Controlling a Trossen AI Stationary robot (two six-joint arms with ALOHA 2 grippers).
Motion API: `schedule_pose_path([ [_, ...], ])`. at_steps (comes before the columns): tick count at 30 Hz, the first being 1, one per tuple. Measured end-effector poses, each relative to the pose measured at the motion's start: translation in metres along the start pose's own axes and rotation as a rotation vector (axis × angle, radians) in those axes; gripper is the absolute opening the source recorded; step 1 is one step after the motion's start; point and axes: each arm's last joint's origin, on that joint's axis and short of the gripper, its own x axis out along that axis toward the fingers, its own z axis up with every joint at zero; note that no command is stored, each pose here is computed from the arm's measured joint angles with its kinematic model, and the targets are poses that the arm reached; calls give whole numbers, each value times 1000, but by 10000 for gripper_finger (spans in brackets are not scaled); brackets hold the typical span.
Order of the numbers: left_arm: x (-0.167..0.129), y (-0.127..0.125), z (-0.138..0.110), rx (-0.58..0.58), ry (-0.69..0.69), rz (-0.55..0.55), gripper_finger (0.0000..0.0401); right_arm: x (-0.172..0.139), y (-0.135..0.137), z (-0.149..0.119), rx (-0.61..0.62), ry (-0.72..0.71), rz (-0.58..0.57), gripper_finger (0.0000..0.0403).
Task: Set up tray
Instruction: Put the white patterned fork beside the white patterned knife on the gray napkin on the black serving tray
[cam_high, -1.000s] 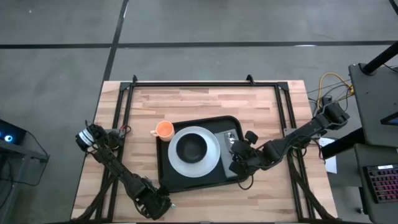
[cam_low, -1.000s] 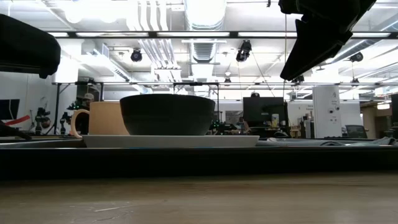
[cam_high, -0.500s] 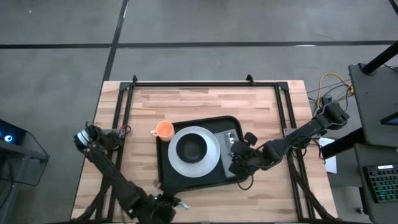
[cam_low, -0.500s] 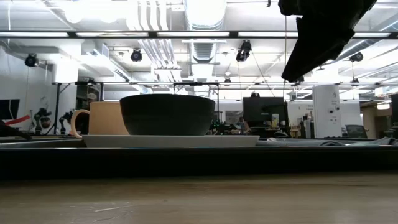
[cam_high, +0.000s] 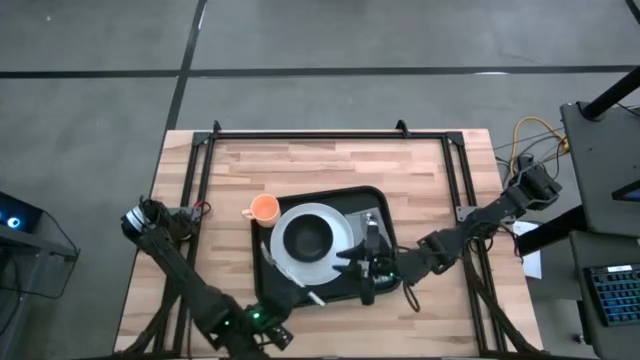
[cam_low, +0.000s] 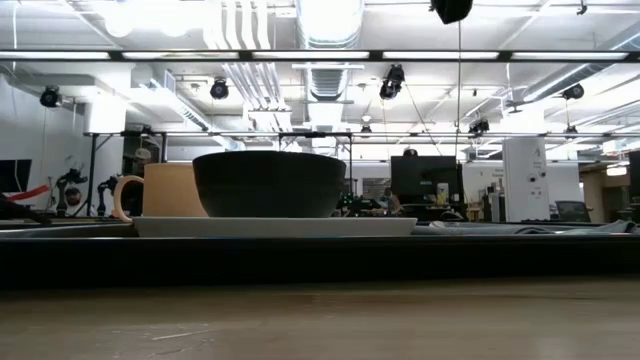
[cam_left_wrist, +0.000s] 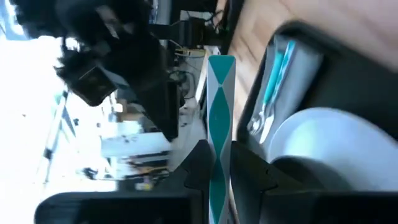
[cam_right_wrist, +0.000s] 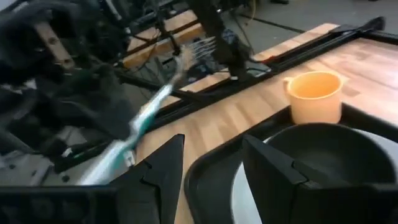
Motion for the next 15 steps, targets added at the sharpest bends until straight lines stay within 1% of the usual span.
schedule_pose_path([
  [3,13,-9,-4,108,18,14,22,-2,-2,6,5,-7,12,151],
  [5,20,-17,-7,223,24,18,22,0,-6,14,14,-6,40,153],
  [11,34,-43,-18,531,32,35,22,17,-27,29,70,118,244,184],
  [13,35,-50,-22,597,32,26,22,23,-36,33,65,162,292,196],
  [15,36,-56,-25,617,35,22,22,28,-45,37,52,184,322,204],
])
